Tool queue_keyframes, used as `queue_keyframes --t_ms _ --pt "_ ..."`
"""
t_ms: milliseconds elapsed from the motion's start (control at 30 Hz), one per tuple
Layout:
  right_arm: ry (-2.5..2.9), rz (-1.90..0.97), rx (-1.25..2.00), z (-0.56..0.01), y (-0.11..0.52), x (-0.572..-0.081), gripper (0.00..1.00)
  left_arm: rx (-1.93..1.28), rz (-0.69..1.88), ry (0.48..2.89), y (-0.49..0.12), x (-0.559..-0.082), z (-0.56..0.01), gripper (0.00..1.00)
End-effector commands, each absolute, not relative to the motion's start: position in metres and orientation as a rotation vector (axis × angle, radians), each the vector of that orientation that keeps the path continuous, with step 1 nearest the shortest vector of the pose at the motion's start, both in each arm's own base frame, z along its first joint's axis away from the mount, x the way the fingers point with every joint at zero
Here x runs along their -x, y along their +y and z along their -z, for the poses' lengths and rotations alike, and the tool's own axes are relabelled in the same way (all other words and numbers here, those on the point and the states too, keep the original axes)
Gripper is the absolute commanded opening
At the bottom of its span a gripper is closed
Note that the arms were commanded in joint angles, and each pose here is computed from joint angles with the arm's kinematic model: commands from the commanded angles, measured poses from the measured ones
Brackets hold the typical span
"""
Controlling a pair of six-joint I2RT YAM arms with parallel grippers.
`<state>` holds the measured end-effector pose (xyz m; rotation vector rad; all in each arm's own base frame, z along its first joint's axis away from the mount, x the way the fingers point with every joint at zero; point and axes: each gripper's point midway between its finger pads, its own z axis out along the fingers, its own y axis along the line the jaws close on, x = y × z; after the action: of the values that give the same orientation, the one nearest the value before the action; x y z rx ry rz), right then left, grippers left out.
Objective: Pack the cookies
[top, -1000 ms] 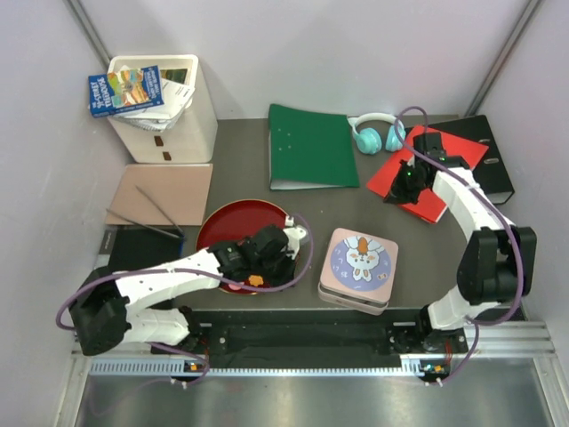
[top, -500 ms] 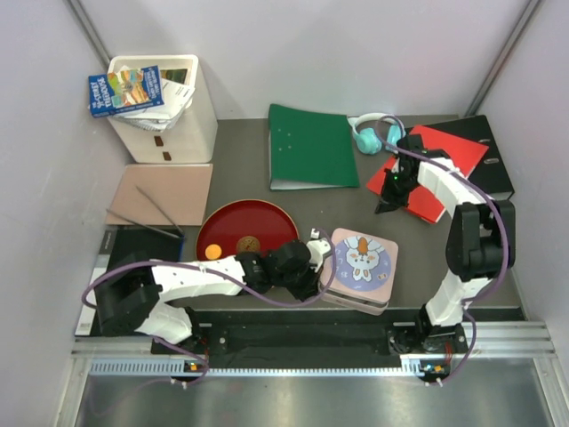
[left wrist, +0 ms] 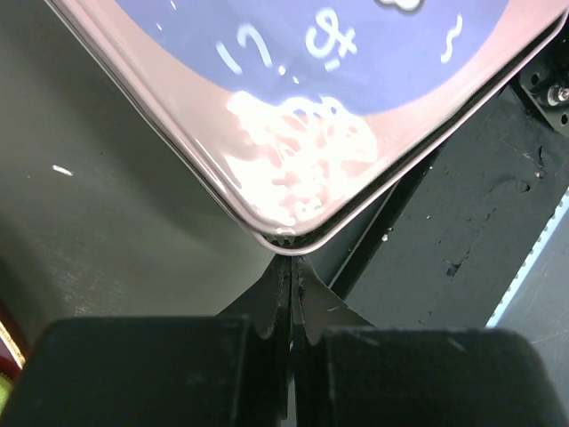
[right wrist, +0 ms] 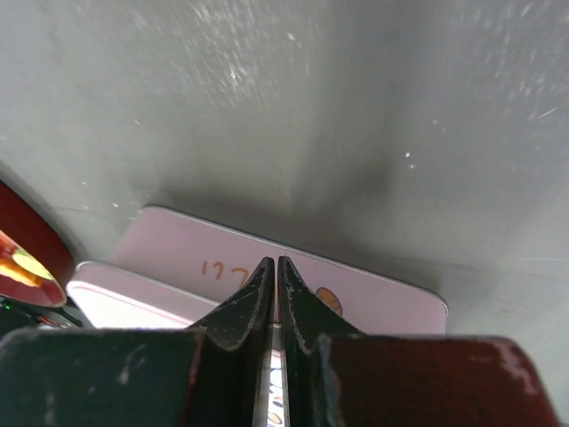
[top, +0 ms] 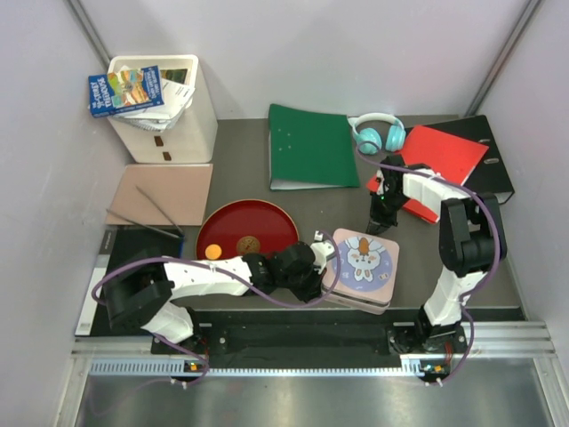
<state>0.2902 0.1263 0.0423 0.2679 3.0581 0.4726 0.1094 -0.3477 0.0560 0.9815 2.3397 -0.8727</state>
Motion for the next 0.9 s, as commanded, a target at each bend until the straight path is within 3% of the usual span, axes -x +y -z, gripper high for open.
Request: queue_keyframes --t_ms 0,567,867 --pt "3.031 -0.52 -0.207 -0.046 0.134 -0.289 0.05 -0.944 0.926 2.279 -0.362 -0.114 -0.068 0.0" --pt "2.983 -0.598 -0.138 -0.066 0.145 -0.273 0.04 -0.914 0.919 2.297 -0.366 -0.116 -0.068 0.0" --pt "2.933 -0.594 -0.141 -0.084 0.145 -0.278 0.07 -0.864 0.705 2.437 -0.338 -0.123 -0.054 0.01"
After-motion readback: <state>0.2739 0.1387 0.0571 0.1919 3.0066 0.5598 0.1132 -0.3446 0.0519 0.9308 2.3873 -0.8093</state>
